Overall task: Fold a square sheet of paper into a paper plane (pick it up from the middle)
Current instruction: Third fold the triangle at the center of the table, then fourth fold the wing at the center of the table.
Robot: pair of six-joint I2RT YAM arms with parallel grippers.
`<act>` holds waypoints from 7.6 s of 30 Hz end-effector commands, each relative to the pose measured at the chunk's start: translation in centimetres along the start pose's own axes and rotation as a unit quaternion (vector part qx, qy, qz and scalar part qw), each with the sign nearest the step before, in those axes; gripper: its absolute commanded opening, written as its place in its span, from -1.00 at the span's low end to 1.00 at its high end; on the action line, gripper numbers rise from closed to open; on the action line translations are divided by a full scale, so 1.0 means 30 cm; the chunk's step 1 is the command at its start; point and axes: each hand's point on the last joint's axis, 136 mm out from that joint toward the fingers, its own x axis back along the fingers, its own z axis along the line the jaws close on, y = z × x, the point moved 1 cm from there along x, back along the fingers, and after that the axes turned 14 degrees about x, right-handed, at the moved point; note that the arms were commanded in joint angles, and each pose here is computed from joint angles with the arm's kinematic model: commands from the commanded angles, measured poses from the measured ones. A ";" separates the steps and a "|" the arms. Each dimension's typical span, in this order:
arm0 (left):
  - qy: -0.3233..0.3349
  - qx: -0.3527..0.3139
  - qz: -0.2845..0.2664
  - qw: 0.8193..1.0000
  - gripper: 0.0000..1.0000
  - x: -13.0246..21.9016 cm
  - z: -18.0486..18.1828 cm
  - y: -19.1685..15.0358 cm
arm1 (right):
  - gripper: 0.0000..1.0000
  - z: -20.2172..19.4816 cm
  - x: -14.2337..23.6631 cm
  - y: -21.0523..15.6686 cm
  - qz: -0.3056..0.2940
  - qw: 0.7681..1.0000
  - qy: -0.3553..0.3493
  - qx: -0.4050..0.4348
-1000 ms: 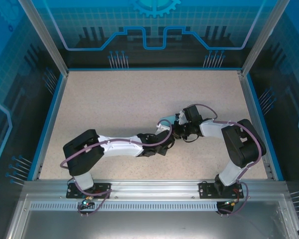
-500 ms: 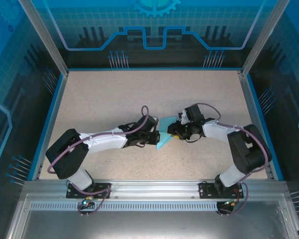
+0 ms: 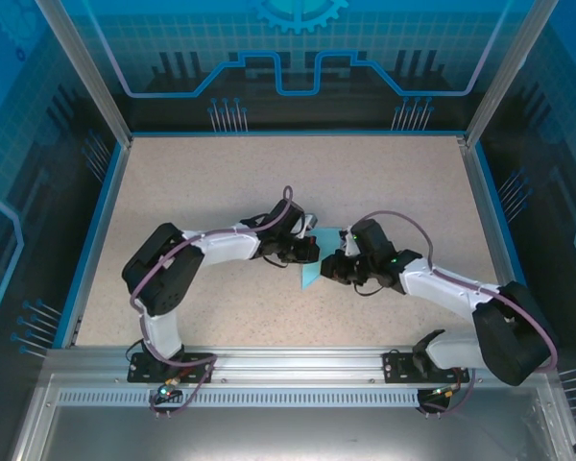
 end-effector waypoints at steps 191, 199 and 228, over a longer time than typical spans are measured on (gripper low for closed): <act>0.038 -0.041 0.079 0.995 -0.89 -0.015 0.116 0.033 | -0.20 -0.175 -0.109 0.203 -0.023 0.997 0.031 -0.070; 0.022 -0.039 0.053 0.998 -0.77 0.045 0.062 0.047 | -0.39 -0.172 -0.110 0.169 0.018 0.999 0.022 -0.022; 0.215 -0.107 -0.125 0.963 -0.06 0.023 0.041 -0.115 | -0.80 -0.155 -0.155 0.154 0.079 0.996 0.032 -0.020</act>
